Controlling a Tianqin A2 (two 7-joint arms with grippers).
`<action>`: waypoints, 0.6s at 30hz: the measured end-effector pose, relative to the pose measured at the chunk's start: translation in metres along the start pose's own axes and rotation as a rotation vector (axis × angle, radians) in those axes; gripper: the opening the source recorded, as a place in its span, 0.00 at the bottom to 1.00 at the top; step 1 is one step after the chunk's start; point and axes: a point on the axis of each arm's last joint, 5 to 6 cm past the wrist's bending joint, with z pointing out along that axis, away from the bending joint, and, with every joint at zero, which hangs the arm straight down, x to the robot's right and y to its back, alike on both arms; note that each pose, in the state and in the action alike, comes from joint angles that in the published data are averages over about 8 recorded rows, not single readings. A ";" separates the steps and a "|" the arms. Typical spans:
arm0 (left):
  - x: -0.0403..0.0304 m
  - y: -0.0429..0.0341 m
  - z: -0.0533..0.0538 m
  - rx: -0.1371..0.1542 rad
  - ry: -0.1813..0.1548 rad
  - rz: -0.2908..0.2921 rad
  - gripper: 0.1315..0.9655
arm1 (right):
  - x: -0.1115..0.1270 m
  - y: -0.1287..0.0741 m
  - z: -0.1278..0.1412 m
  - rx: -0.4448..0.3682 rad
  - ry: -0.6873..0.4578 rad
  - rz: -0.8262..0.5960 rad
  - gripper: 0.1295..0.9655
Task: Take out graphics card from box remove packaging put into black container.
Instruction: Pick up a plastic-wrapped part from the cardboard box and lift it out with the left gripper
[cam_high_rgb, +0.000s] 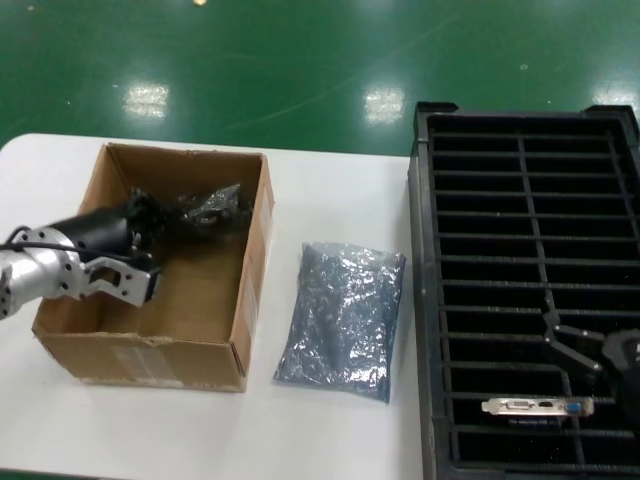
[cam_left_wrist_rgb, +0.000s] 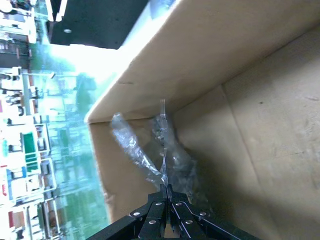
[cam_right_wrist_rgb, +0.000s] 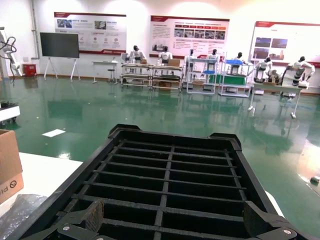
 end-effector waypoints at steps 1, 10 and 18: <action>-0.0018 0.0004 -0.002 0.000 -0.006 0.000 0.01 | 0.000 0.000 0.000 0.000 0.000 0.000 1.00; -0.0155 0.0015 -0.027 0.013 -0.052 0.006 0.01 | 0.000 0.000 0.000 0.000 0.000 0.000 1.00; -0.0236 0.0048 -0.050 0.008 -0.092 0.005 0.01 | 0.000 0.000 0.000 0.000 0.000 0.000 1.00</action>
